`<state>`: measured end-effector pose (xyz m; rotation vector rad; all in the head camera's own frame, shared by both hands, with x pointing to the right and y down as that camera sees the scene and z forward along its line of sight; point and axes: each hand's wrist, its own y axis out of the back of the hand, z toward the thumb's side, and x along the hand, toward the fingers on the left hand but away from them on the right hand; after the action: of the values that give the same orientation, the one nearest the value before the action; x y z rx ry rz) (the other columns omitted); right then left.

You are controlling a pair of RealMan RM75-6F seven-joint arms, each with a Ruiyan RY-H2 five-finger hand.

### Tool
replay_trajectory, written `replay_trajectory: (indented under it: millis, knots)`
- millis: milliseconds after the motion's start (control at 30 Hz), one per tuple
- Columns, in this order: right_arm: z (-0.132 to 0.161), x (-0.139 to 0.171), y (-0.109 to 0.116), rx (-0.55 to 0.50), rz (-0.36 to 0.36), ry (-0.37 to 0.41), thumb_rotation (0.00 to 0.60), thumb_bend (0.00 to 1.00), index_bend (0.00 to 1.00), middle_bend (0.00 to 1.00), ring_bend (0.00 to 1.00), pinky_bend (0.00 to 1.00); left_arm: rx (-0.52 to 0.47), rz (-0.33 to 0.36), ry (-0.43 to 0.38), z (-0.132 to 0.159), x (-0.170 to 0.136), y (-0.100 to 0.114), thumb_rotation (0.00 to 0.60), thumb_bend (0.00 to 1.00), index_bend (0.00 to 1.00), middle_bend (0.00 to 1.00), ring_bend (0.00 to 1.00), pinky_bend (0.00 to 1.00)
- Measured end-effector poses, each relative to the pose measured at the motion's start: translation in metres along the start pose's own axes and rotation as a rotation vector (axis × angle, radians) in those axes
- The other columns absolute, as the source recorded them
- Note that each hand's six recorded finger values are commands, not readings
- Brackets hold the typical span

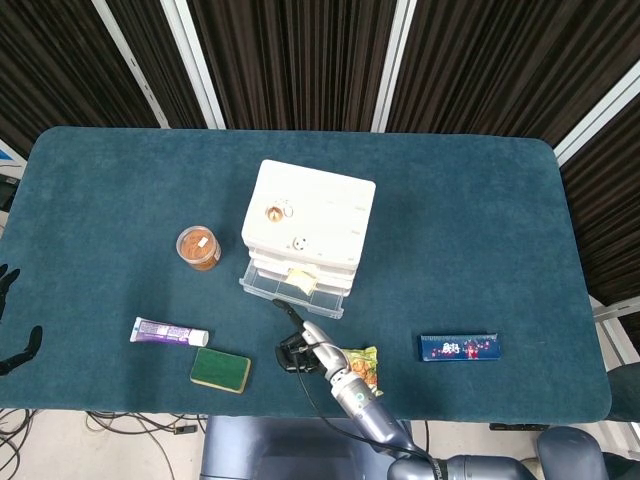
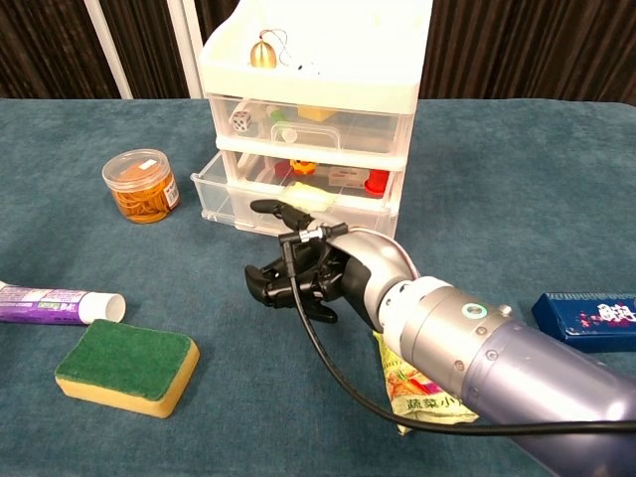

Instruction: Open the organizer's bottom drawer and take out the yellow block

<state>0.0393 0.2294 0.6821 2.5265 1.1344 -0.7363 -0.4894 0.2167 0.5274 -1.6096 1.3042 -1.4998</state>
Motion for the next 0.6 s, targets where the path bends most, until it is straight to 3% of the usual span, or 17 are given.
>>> replay_trajectory:
  millis: [367,600]
  knots:
    - [0.02,0.006,0.013,0.152,-0.054,0.032,0.6,0.59,0.0,0.86,0.91,0.96,-0.001,-0.003,-0.001,0.0,0.0,0.0,0.6,0.4,0.03,0.0,0.0,0.0]
    - [0.029,0.005,0.021,0.247,-0.094,-0.011,0.6,0.59,0.02,0.87,0.92,0.96,-0.002,-0.007,0.001,0.0,0.0,-0.001,0.6,0.4,0.03,0.0,0.0,0.0]
